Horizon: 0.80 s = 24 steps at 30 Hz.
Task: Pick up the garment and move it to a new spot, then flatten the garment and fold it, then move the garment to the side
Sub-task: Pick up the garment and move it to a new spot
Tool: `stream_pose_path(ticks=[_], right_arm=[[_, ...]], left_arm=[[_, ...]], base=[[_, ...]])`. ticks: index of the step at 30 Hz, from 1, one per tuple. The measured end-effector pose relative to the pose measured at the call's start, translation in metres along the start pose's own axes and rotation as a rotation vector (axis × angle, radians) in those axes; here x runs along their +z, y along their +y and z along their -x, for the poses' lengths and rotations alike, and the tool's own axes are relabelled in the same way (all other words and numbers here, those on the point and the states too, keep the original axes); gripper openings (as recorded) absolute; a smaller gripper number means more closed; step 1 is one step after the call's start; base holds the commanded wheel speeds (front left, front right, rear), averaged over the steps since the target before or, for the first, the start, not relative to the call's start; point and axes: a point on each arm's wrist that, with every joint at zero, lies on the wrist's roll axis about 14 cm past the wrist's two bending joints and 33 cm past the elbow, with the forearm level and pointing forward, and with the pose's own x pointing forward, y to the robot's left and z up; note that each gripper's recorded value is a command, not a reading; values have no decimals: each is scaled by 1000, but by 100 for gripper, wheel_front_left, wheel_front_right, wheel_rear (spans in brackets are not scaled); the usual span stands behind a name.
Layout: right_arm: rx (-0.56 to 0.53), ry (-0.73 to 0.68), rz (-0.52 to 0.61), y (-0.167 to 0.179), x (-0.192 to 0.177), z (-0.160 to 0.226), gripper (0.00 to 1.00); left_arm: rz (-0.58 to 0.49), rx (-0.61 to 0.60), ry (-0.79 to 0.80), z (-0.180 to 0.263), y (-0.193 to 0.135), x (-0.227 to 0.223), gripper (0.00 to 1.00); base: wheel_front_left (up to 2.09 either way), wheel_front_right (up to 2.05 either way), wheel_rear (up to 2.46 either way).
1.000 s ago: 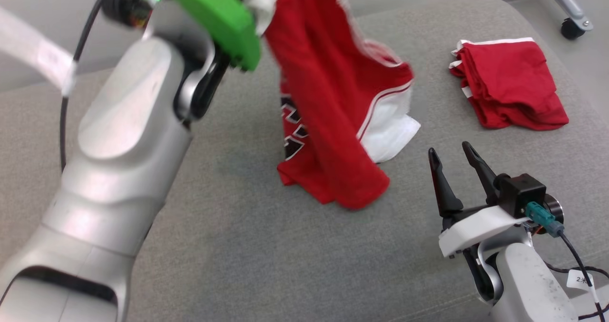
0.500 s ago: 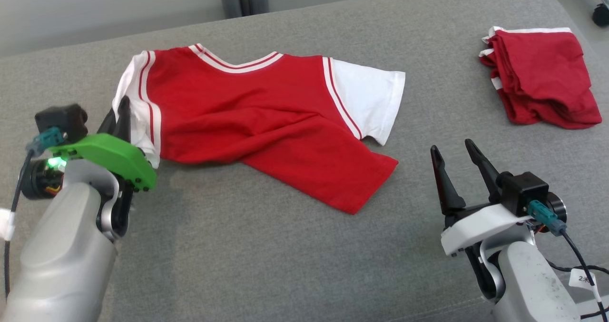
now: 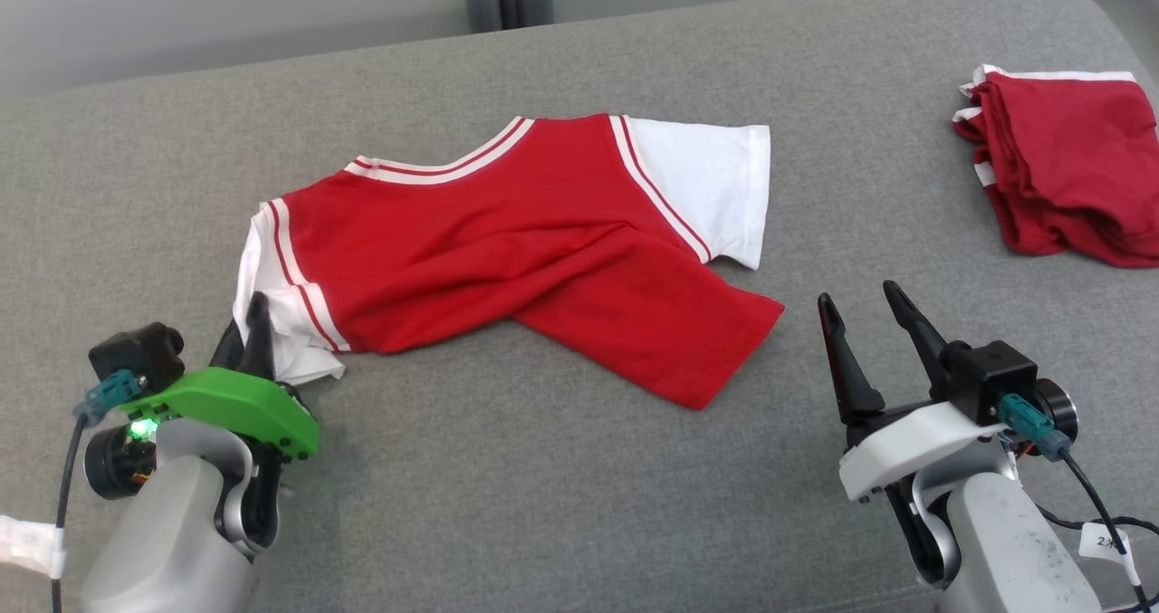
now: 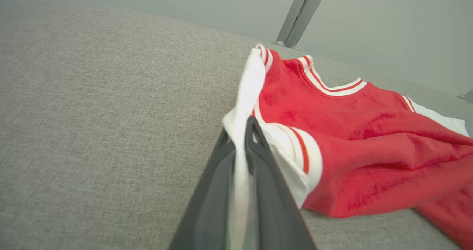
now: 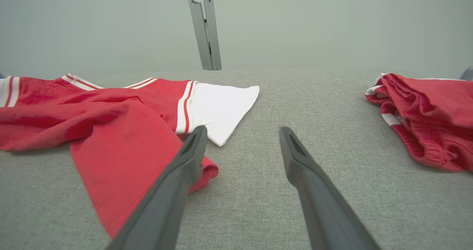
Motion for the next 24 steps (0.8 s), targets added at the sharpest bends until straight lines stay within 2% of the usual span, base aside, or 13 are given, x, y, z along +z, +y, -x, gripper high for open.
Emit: stream_pose_path(ticks=[5, 11, 24], right_arm=[[5, -5, 11, 2, 3, 4, 100], [8, -18, 25, 4, 9, 15, 100], [40, -56, 33, 18, 21, 42, 100]], left_arm=[[-23, -24, -16, 12, -6, 0, 100], [-58, -55, -103, 35, -16, 21, 100], [-30, -72, -201, 101, -39, 16, 100]], base=[[0, 0, 0], [0, 0, 0], [0, 0, 0]])
